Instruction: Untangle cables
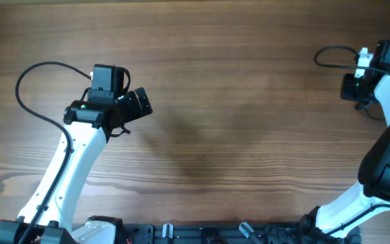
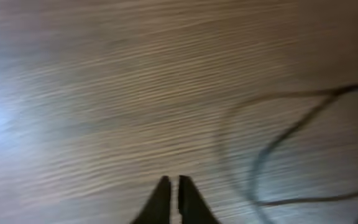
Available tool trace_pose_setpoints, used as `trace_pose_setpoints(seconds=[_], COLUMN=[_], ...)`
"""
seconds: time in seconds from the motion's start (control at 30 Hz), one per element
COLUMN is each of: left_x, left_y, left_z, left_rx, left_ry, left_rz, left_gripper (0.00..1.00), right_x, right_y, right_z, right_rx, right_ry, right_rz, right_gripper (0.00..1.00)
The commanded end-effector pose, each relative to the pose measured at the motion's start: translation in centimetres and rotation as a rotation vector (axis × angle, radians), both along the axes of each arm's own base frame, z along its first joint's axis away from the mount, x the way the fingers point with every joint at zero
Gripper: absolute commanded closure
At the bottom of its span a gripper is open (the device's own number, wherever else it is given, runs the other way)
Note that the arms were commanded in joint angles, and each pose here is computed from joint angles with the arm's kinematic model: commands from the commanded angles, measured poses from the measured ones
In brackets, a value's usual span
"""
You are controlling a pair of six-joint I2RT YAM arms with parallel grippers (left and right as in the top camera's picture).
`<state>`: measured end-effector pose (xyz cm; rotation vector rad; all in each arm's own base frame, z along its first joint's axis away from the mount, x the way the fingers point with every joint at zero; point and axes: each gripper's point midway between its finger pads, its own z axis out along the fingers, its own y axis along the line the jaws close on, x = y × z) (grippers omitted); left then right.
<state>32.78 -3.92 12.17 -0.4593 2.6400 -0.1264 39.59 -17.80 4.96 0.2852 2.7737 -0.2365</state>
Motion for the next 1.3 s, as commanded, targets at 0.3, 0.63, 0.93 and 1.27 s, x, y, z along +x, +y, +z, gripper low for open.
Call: trace_pose_setpoints(seconds=[0.3, 0.63, 0.93, 1.27], left_x=[0.2, 0.2, 0.2, 0.4], left_y=[-0.1, -0.1, 0.0, -0.1], left_z=[-0.1, -0.1, -0.1, 0.0], left_rx=[-0.019, -0.019, -0.019, -0.02], left_ry=[0.001, 0.001, 0.0, -0.01], left_rz=[0.014, 0.014, 0.015, 0.014], left_gripper=[0.0, 0.0, 0.0, 0.0], right_x=[-2.4, -11.2, -7.8, -4.0], right_y=[-5.5, -16.8, -15.5, -13.1], right_z=[-9.9, -9.7, -7.1, 11.5], right_rx=[0.127, 0.403, 0.664, 0.461], right_ry=[0.048, -0.182, -0.367, -0.651], right_rz=[-0.309, -1.088, -0.864, -0.624], right_gripper=[0.93, 0.96, 0.4, 0.0])
